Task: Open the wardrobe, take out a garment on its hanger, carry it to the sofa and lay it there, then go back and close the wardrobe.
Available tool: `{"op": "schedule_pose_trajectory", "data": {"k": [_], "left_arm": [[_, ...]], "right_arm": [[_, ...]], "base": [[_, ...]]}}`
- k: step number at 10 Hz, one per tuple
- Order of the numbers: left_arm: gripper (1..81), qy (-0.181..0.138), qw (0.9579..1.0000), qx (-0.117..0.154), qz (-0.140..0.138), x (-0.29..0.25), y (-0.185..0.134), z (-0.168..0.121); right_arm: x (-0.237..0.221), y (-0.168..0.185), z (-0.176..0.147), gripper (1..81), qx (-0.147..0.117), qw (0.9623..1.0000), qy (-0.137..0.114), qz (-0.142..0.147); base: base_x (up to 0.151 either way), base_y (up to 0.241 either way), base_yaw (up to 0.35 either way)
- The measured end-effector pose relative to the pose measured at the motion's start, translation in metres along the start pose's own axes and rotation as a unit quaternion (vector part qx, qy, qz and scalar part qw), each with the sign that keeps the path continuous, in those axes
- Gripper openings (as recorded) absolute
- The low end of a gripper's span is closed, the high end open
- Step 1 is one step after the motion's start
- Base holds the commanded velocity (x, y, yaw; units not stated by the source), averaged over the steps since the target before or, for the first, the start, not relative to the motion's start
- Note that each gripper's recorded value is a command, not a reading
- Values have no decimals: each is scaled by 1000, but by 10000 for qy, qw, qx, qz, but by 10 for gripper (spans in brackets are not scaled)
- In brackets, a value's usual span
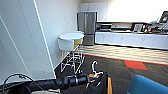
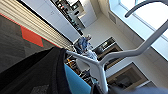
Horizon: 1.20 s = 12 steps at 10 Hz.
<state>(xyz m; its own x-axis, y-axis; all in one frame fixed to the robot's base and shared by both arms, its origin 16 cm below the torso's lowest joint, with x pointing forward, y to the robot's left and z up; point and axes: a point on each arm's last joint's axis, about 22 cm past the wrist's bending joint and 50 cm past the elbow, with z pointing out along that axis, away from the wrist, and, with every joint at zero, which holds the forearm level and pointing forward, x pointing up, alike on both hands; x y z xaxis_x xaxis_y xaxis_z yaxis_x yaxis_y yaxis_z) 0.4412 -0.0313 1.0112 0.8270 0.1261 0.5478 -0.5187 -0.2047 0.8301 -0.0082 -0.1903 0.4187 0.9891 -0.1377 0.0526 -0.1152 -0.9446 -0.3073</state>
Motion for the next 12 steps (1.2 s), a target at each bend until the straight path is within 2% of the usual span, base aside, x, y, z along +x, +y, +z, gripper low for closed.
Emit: {"op": "schedule_pose_trajectory", "data": {"k": [12], "left_arm": [[10, -26, 10000, -51, 52, -3, 6, -1]], "right_arm": [[0, -1, 0, 811, 4, 10000, 2, 1]], "base": [[0, 0, -243]]}}
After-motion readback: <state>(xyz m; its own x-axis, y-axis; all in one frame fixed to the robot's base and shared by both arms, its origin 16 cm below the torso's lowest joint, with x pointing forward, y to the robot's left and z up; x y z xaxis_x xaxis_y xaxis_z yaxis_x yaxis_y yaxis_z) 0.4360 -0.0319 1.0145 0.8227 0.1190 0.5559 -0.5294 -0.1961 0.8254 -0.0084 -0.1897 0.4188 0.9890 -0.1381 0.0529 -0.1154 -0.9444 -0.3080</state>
